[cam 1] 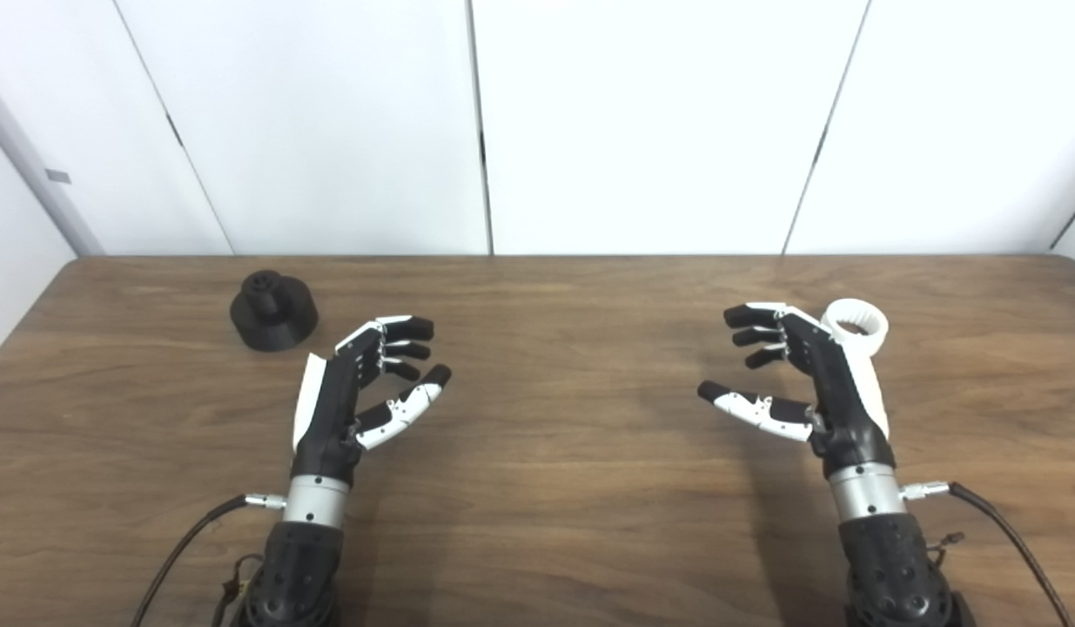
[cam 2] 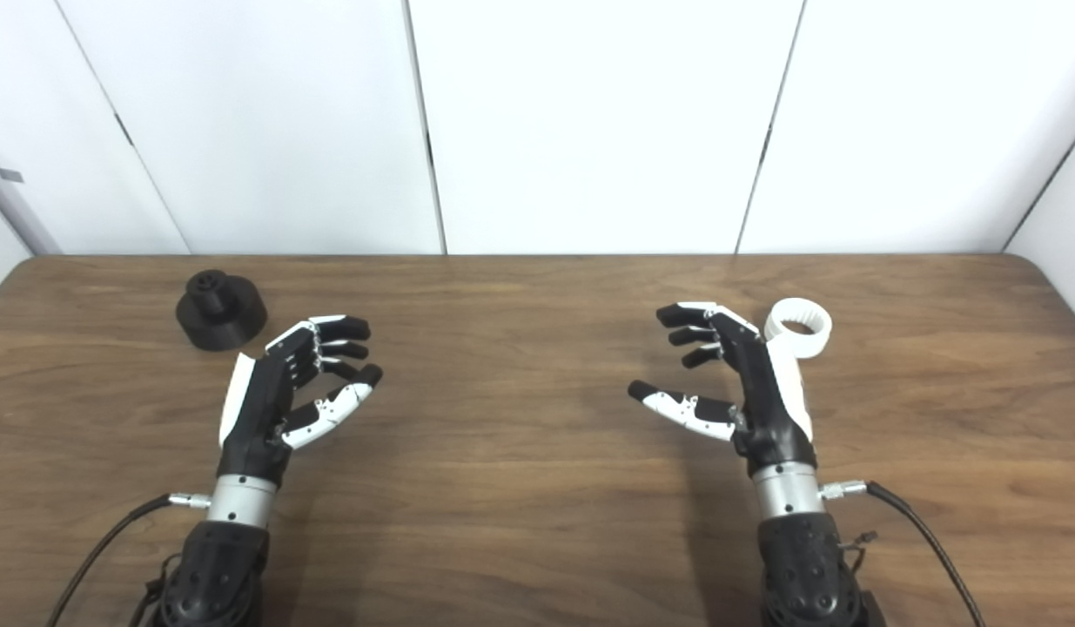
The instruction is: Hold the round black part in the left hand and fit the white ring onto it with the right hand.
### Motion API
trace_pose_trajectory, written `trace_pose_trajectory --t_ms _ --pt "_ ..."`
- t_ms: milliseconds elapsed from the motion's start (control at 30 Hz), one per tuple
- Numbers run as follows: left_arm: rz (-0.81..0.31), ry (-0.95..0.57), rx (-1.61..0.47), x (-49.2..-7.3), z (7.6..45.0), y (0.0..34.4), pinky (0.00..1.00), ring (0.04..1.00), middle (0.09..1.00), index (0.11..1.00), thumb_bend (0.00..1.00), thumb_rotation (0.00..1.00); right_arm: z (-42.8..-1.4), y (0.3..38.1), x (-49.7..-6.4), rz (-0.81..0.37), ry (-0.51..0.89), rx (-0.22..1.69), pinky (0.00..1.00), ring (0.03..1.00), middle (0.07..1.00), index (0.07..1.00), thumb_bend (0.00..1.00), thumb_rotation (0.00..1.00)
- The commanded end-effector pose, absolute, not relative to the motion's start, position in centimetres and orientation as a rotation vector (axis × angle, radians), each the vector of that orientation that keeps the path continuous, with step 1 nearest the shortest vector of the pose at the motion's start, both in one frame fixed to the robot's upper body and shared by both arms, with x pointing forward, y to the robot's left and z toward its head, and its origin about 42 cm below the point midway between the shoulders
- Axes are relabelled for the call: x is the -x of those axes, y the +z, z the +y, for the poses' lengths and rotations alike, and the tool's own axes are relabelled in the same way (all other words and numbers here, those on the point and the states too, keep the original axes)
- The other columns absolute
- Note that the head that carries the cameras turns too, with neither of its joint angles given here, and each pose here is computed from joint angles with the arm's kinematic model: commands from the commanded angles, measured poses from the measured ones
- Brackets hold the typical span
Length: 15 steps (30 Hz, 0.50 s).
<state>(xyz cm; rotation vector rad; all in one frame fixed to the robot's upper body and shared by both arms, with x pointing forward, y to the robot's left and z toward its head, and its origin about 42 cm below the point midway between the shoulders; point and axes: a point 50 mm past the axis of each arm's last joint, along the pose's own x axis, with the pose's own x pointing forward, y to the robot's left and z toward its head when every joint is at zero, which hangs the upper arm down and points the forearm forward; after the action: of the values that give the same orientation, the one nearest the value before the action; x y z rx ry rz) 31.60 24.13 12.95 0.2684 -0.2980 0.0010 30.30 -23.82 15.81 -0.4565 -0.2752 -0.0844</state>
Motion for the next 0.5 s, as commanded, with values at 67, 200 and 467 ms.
trace_pose_trajectory --t_ms 67,200,467 --pt "-0.391 0.004 -0.277 -32.20 24.04 14.90 0.53 0.641 0.683 0.644 0.57 0.12 -23.55 17.84 -30.79 -0.364 -0.083 0.454 0.52 0.640 0.684 0.655 0.57 0.04" --pt "-0.391 0.002 -0.270 -32.19 24.01 14.86 0.54 0.643 0.681 0.643 0.59 0.15 -23.58 17.85 -30.76 -0.366 -0.083 0.461 0.53 0.645 0.687 0.657 0.57 0.05" --pt "-0.385 -0.008 -0.271 -32.21 23.59 14.99 0.53 0.646 0.686 0.647 0.56 0.12 -23.96 18.02 -30.78 -0.357 -0.082 0.454 0.54 0.655 0.693 0.660 0.57 0.05"
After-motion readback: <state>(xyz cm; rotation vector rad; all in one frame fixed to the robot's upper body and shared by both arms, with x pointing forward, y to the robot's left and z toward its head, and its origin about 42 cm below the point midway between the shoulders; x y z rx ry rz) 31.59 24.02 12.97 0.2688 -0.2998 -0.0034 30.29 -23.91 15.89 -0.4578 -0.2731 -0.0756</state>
